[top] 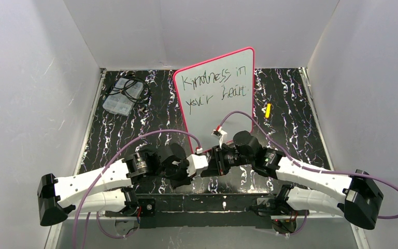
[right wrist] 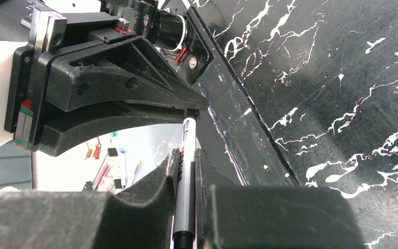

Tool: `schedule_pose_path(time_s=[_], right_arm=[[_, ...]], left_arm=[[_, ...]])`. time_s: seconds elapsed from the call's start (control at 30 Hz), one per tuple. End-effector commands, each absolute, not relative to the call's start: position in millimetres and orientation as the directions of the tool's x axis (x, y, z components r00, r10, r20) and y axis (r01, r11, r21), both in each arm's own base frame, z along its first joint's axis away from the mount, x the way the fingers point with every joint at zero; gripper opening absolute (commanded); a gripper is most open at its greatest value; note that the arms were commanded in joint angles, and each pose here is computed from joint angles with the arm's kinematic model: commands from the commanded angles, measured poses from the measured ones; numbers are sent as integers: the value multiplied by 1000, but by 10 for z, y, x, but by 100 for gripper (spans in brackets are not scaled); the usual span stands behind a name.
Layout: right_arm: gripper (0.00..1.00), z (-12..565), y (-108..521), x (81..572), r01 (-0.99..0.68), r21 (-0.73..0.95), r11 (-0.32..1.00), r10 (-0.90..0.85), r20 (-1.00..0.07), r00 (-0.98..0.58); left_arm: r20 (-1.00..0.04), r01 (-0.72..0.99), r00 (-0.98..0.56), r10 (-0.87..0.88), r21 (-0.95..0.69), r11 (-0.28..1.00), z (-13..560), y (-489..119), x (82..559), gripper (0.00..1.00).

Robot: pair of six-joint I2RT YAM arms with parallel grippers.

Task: Write a sentence on the whiteboard
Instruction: Close the whiteboard marker at the center of the board, then place the whiteboard marker at the center of the board.

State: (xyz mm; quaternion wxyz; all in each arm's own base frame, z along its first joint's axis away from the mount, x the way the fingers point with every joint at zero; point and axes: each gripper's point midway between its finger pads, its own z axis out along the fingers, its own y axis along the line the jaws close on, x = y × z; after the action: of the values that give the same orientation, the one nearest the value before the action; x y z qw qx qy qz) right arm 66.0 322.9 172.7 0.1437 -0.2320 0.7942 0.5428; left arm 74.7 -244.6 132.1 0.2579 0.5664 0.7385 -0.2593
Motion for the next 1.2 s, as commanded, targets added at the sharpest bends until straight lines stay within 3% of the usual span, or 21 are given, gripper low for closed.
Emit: schedule_pose_path(time_s=[0.0,0.1,0.17,0.3,0.37,0.43,0.57,0.73,0.97,1.17], right_arm=[[1,1881,3319,376,-551,808,206,-282,-491,-825],[2,1911,3221,535,-593,744,307,-245,-540,-805],[9,1990,3133,647,-618,699,361,-206,-586,-783],[36,2055,2846,908,-621,582,525,-144,-659,-738],[48,2063,2545,1227,-527,466,710,-69,-699,-711],[58,2097,2268,1404,-445,369,816,-42,-730,-682],[79,2310,2016,1595,-390,289,874,-1,-802,-597],[98,2394,1652,1829,-232,185,955,42,-857,-513],[99,2547,1370,2128,-121,139,983,80,-915,-395],[99,2197,1036,2628,-22,147,989,116,-861,-495]], left_arm=[[-971,979,-35,237,14,202,2672,-3251,1086,0],[-951,968,-107,291,-33,249,2463,-3113,1074,0],[-927,952,-176,330,-75,296,2276,-2973,1051,0],[-872,907,-307,381,-147,393,1903,-2657,978,0],[-848,889,-347,400,-161,430,1749,-2513,945,0],[-829,864,-384,405,-168,475,1624,-2393,943,0],[-778,781,-489,394,-188,596,1468,-2227,1000,0],[-720,672,-601,348,-220,707,1226,-2116,1054,0],[-643,443,-749,161,-304,844,1036,-1833,1335,0],[-617,234,-787,-23,-333,913,947,-1572,1653,0]])
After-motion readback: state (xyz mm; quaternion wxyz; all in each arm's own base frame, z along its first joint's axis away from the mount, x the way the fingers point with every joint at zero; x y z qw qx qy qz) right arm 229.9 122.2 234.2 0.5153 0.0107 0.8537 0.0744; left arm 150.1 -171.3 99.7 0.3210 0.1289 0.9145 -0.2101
